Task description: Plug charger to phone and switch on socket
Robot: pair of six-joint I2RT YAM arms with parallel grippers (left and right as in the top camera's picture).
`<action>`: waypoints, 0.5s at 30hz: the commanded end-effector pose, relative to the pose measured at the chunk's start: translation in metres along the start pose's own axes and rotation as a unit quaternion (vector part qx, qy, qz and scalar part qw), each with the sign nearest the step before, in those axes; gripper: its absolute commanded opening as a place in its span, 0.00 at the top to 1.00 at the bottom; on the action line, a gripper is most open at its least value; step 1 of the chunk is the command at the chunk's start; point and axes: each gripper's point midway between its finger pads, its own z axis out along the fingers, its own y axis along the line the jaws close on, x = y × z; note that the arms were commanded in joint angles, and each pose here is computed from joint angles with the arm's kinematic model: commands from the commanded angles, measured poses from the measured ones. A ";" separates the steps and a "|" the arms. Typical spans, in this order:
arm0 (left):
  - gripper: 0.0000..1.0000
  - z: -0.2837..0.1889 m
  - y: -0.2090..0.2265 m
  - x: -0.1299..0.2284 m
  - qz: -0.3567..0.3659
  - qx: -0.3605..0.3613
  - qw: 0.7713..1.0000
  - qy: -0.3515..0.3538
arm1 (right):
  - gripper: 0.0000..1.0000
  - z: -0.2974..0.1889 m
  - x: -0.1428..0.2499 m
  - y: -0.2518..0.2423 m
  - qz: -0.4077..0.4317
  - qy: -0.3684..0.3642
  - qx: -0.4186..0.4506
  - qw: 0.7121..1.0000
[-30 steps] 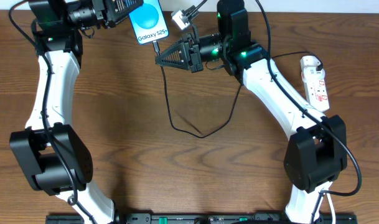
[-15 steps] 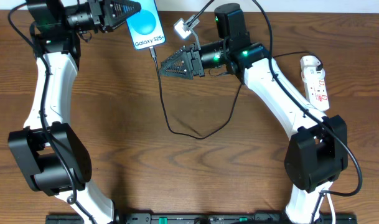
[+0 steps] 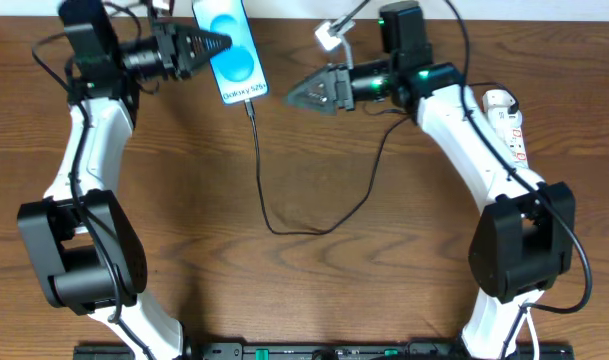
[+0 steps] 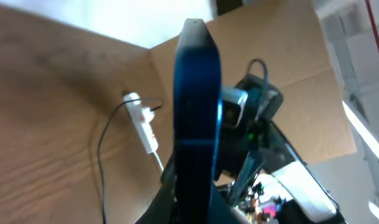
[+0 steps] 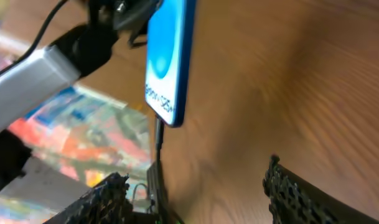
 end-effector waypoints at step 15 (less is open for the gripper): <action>0.93 -0.019 0.132 0.056 -0.060 -0.206 0.975 -0.064 | 0.31 -0.017 0.030 -0.061 0.042 0.033 0.201 0.978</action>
